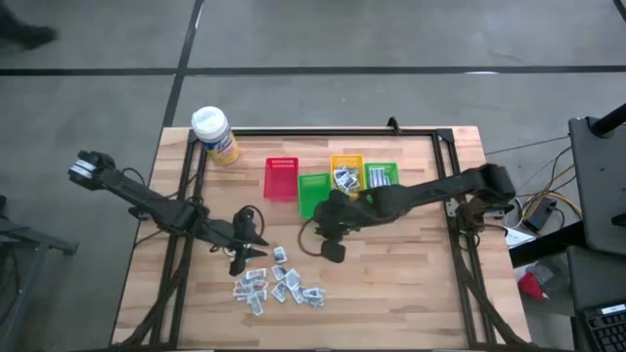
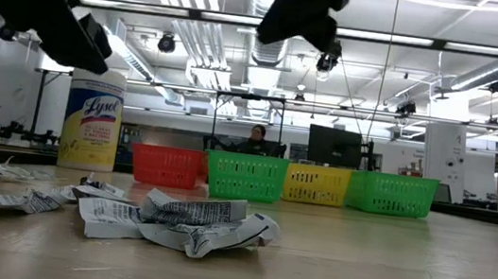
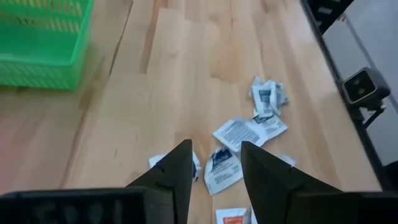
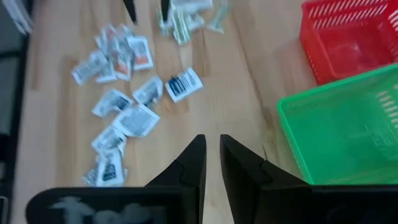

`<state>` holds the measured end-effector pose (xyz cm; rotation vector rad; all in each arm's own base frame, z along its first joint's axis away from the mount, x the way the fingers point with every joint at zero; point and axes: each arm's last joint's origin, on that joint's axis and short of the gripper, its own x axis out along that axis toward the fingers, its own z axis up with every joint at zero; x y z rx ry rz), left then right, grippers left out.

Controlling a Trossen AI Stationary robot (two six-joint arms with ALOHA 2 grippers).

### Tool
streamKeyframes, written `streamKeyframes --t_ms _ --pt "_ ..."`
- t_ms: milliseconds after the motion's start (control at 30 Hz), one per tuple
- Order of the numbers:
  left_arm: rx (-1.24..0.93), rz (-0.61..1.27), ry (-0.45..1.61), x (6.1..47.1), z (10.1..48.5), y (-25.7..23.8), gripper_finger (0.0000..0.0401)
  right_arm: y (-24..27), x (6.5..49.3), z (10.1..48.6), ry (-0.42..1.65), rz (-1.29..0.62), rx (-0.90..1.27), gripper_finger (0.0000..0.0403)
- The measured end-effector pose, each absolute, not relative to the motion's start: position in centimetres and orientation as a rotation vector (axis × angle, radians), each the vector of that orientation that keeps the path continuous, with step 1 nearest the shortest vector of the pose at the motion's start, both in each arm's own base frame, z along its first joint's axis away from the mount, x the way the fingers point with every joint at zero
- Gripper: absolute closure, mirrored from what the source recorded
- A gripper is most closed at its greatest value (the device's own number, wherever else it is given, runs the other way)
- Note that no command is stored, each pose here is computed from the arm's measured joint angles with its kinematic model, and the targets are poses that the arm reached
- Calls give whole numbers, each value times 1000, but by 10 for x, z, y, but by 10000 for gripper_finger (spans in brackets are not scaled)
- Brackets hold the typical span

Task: Pick & Place First Aid Supplies
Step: Put the alcohol pad into the yellow basket

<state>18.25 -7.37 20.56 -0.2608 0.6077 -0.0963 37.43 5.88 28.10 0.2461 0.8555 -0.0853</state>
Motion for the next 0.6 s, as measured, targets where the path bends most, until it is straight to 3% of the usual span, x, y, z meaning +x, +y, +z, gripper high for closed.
streamKeyframes --t_ms 467,600 --pt "-317 -68 636 210 212 -85 270 46 301 271 649 -51 300 359" --pt "-275 -26 739 226 214 -90 270 43 282 272 565 -33 315 359"
